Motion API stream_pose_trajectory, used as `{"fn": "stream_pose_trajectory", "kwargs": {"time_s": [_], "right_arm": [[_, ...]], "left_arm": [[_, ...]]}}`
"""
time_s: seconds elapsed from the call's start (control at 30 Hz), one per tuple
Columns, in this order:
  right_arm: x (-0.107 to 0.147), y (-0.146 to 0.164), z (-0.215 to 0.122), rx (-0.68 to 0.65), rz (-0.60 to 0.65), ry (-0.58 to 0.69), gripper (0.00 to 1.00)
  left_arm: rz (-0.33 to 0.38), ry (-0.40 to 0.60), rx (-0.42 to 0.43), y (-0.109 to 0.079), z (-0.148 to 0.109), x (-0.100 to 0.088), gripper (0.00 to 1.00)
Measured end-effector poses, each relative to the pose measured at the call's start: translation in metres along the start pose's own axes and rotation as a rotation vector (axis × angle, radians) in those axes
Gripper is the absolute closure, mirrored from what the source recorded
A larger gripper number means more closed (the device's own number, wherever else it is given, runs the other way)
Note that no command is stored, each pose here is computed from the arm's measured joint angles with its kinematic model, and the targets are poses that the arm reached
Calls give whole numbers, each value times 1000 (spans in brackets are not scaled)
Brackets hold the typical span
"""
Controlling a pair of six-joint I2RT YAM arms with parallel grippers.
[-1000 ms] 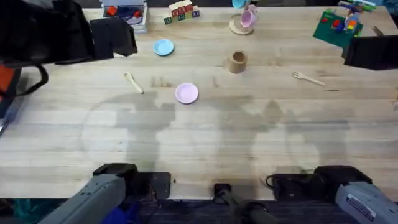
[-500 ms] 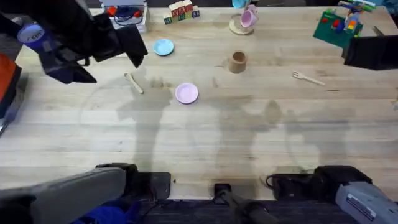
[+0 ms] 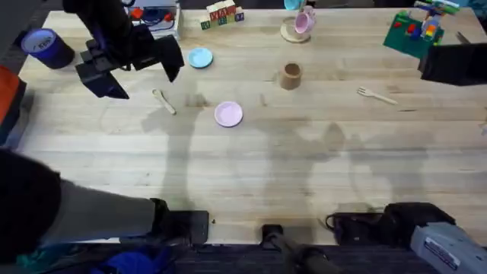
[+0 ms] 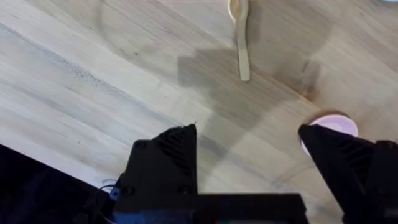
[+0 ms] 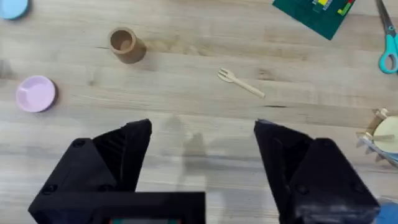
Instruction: Pick up a utensil and set it on the pink plate, then put the other utensil in the container.
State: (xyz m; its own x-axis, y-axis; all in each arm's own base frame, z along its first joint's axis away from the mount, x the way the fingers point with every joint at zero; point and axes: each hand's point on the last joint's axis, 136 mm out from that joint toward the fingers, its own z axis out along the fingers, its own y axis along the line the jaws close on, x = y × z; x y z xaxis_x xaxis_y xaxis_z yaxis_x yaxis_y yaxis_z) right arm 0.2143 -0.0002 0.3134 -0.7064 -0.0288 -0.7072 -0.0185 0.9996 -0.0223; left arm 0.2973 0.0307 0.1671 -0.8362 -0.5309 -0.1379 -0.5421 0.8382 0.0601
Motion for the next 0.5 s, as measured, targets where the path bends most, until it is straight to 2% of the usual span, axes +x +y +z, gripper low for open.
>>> {"fn": "stream_pose_trajectory", "kwargs": {"time_s": [0.27, 0.5], "right_arm": [[0, 0, 0, 0, 0, 0, 5], [0, 0, 0, 0, 0, 0, 5]], "left_arm": [[-43, -10, 1, -4, 32, -20, 8], [-49, 1, 30, -11, 66, -12, 8]]}}
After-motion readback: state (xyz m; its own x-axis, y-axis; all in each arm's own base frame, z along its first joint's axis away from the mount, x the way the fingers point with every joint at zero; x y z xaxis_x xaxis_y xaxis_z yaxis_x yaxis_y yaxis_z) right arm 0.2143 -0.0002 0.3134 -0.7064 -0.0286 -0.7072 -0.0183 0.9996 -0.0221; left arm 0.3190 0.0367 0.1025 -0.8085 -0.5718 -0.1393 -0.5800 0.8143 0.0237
